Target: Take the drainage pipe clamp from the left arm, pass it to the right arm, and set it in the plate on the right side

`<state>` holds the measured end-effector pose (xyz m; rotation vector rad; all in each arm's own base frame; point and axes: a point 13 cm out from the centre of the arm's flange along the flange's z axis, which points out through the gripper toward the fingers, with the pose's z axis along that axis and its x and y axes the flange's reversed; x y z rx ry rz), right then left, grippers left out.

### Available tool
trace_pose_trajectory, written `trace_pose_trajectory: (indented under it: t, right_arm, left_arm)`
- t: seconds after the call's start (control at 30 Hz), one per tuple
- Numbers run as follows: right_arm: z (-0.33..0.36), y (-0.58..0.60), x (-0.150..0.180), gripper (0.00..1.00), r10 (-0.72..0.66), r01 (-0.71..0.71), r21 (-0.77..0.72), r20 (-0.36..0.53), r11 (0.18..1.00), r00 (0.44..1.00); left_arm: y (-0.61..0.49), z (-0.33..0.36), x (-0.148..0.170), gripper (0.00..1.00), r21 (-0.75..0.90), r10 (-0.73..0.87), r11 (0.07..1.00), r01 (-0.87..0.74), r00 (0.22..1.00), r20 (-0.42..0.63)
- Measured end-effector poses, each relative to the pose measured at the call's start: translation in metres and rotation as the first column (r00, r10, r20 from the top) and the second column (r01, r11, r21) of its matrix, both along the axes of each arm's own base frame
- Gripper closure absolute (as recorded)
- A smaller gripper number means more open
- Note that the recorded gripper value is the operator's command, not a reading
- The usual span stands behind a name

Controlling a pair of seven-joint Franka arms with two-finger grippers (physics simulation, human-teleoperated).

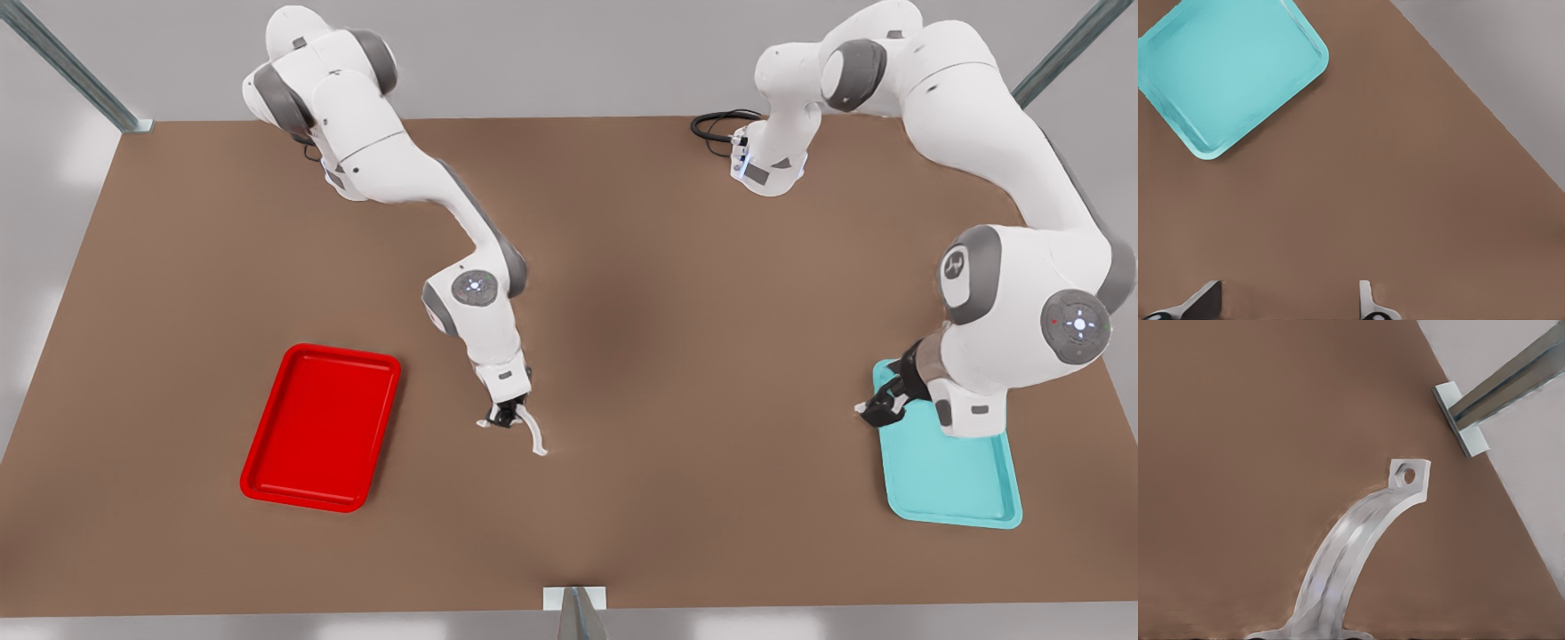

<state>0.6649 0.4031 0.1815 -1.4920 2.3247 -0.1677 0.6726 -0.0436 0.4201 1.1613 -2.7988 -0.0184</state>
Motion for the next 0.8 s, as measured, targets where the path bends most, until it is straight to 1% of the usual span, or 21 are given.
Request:
trace_pose_trajectory:
  t: [0.03, 0.07, 0.1, 0.13, 0.23, 0.33, 0.43, 0.53, 0.57, 0.6, 0.8]
  right_arm:
    - [0.007, -0.032, 0.008, 0.79, -0.043, 0.043, -0.008, -0.013, 0.999, 0.999]
    - [0.018, -0.064, 0.016, 0.79, -0.089, 0.088, -0.019, -0.027, 0.996, 0.996]
    - [0.026, -0.097, 0.024, 0.79, -0.136, 0.135, -0.032, -0.046, 0.99, 0.99]
    - [0.031, -0.132, 0.03, 0.79, -0.186, 0.183, -0.051, -0.069, 0.982, 0.98]
    - [0.027, -0.235, 0.037, 0.79, -0.331, 0.315, -0.121, -0.153, 0.941, 0.931]
    - [-0.001, -0.336, 0.031, 0.79, -0.455, 0.417, -0.193, -0.237, 0.888, 0.858]
    - [-0.031, -0.381, 0.011, 0.79, -0.501, 0.439, -0.251, -0.307, 0.863, 0.809]
    - [-0.044, -0.385, -0.003, 0.79, -0.498, 0.418, -0.281, -0.346, 0.864, 0.795]
    - [-0.046, -0.386, -0.006, 0.22, -0.496, 0.413, -0.286, -0.354, 0.865, 0.793]
    - [-0.05, -0.388, -0.008, 0.0, -0.496, 0.41, -0.292, -0.361, 0.864, 0.789]
    - [-0.055, -0.397, -0.008, 0.0, -0.511, 0.412, -0.321, -0.353, 0.853, 0.784]
  left_arm:
    - [0.004, 0.007, -0.044, 0.0, 0.017, -0.053, 0.998, 0.054, 0.997, -0.051]
    - [-0.004, 0.005, -0.081, 0.0, 0.012, -0.111, 0.994, 0.113, 0.989, -0.092]
    - [-0.009, -0.002, -0.098, 0.0, 0.001, -0.159, 0.987, 0.16, 0.979, -0.126]
    - [-0.012, -0.004, -0.109, 0.0, -0.01, -0.2, 0.98, 0.201, 0.969, -0.144]
    - [-0.01, -0.003, -0.122, 0.0, -0.042, -0.292, 0.956, 0.289, 0.942, -0.166]
    - [-0.014, 0.002, -0.126, 0.0, -0.076, -0.374, 0.927, 0.366, 0.913, -0.162]
    - [-0.019, 0.0, -0.129, 0.0, -0.118, -0.441, 0.897, 0.426, 0.883, -0.161]
    - [-0.022, -0.001, -0.13, 0.0, -0.143, -0.495, 0.868, 0.476, 0.855, -0.155]
    - [-0.022, -0.002, -0.13, 0.0, -0.15, -0.509, 0.859, 0.49, 0.847, -0.153]
    - [-0.021, -0.001, -0.131, 0.0, -0.155, -0.523, 0.851, 0.502, 0.839, -0.15]
    - [-0.019, -0.001, -0.131, 0.0, -0.176, -0.589, 0.806, 0.566, 0.797, -0.135]
